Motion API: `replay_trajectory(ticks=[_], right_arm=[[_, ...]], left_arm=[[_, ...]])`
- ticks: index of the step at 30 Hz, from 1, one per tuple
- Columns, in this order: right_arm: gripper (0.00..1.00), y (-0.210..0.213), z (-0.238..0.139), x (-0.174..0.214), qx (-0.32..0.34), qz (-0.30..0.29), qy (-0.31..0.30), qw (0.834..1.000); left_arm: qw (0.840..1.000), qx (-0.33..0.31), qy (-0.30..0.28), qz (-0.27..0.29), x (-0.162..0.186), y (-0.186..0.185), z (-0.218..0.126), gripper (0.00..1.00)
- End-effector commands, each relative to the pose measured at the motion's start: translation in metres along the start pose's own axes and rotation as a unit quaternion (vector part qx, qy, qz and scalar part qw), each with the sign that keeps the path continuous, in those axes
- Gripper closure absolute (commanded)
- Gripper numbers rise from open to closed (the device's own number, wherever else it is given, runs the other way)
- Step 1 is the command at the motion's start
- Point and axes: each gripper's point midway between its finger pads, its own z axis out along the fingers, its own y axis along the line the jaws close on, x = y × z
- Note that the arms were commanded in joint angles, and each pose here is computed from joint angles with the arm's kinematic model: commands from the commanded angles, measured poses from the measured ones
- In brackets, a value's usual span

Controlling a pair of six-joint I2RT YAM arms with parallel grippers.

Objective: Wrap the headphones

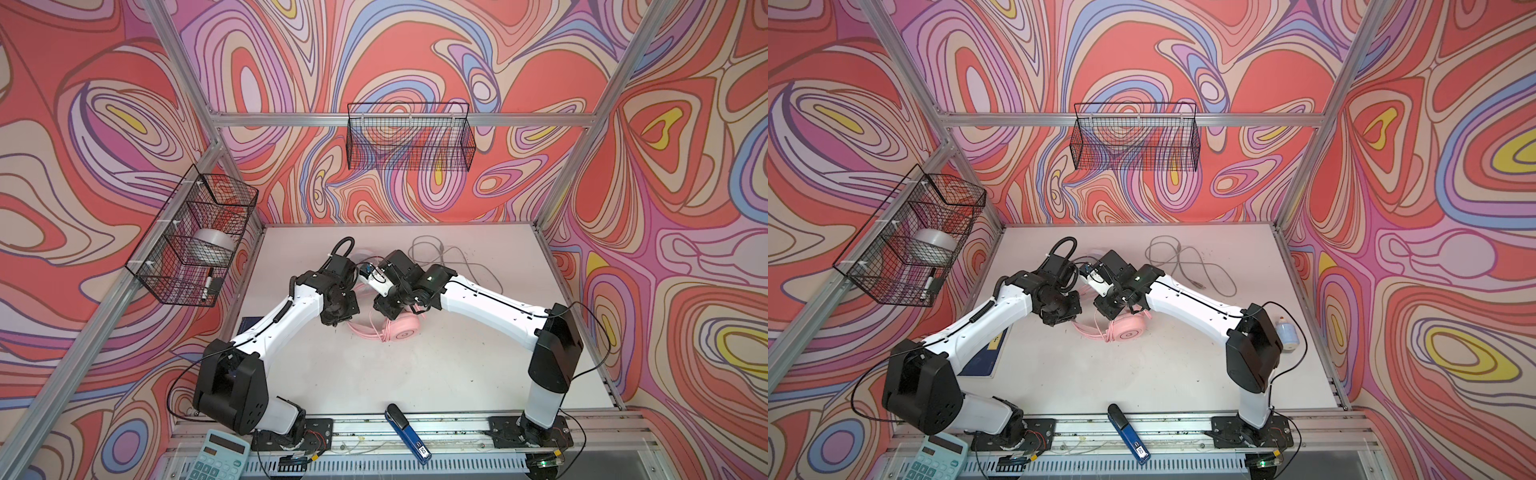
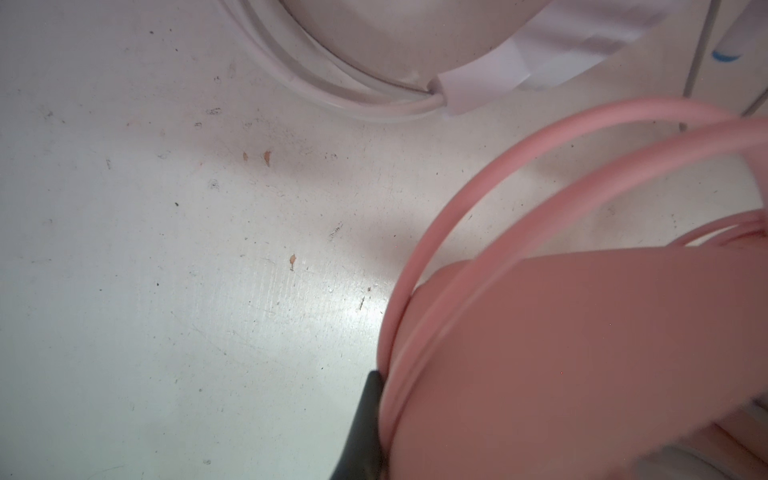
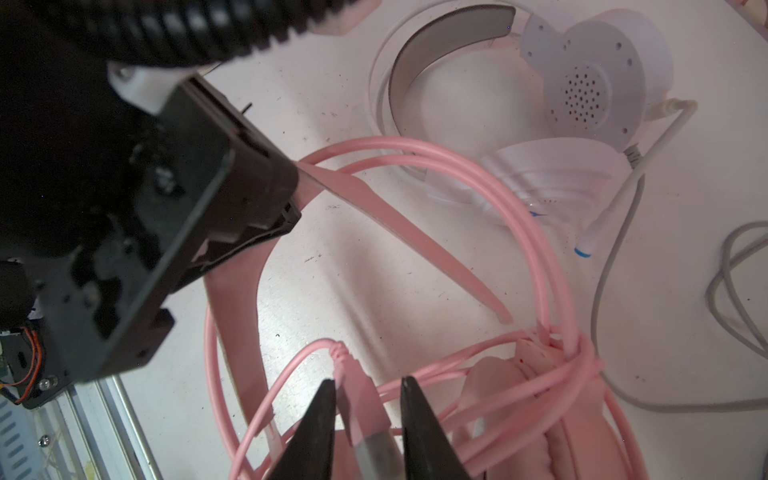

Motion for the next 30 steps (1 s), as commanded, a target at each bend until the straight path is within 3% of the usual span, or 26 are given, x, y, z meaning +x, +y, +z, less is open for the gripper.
replay_trajectory(ticks=[1, 30], right_arm=[[0.69, -0.0086, -0.0065, -0.0018, 0.009, 0.018, -0.009, 1.000], [0.59, -0.0127, -0.0088, -0.0031, 0.002, 0.030, -0.018, 0.999]], left_arm=[[0.999, 0.045, -0.008, -0.003, -0.0038, -0.0197, -0.0174, 1.00], [0.999, 0.043, 0.012, -0.008, 0.0005, -0.0202, -0.0076, 1.00]])
